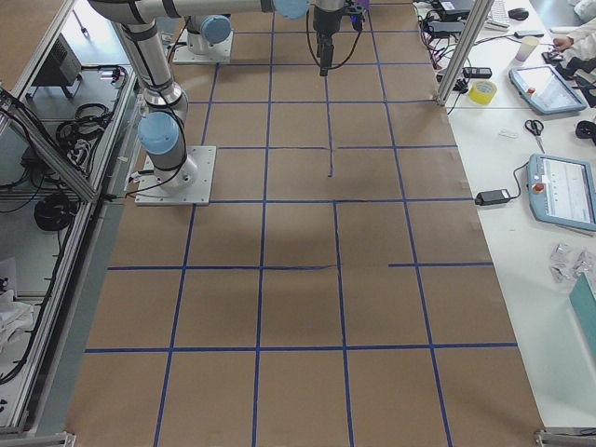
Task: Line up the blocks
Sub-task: 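Carry the orange cube with the left gripper between the pink and purple cubes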
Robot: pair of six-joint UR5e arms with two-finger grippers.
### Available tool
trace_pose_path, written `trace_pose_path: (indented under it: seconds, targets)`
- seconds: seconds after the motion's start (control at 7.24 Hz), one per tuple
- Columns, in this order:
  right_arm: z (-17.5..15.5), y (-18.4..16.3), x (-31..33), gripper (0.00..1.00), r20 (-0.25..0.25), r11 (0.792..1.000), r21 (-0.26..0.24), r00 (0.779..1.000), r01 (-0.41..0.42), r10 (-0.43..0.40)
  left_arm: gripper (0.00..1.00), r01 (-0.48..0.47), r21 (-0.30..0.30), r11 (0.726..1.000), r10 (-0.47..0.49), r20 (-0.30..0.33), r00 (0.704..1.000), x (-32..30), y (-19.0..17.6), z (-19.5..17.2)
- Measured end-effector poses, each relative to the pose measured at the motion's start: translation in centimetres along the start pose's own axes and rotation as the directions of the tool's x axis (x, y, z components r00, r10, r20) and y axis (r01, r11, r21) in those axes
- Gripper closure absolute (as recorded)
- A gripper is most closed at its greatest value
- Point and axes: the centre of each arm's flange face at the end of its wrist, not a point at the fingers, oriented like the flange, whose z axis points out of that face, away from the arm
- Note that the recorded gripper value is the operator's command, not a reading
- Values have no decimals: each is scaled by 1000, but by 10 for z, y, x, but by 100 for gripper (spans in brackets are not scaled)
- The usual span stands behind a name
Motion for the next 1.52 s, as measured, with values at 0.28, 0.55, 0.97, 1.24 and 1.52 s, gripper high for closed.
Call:
trace_pose_path:
  seconds: [0.28,0.55,0.97,1.24,1.52]
  targets:
    - [0,1,0,0,-2,1000,-1,1000,0,0,100,75,-43,996,-75,5,997,-6,-2,8]
    - [0,2,0,0,-2,1000,1,1000,1,-1,100,86,-65,994,-86,-4,996,-5,0,17]
    - [0,3,0,0,-4,1000,0,1000,2,-2,100,54,-76,996,-56,-14,998,-5,2,27]
    - [1,3,0,0,-4,1000,-2,1000,1,-1,100,26,-85,996,-28,-23,999,-4,2,38]
    - [1,3,0,0,-3,1000,-2,1000,3,-3,100,21,-87,996,-23,-24,999,-5,2,43]
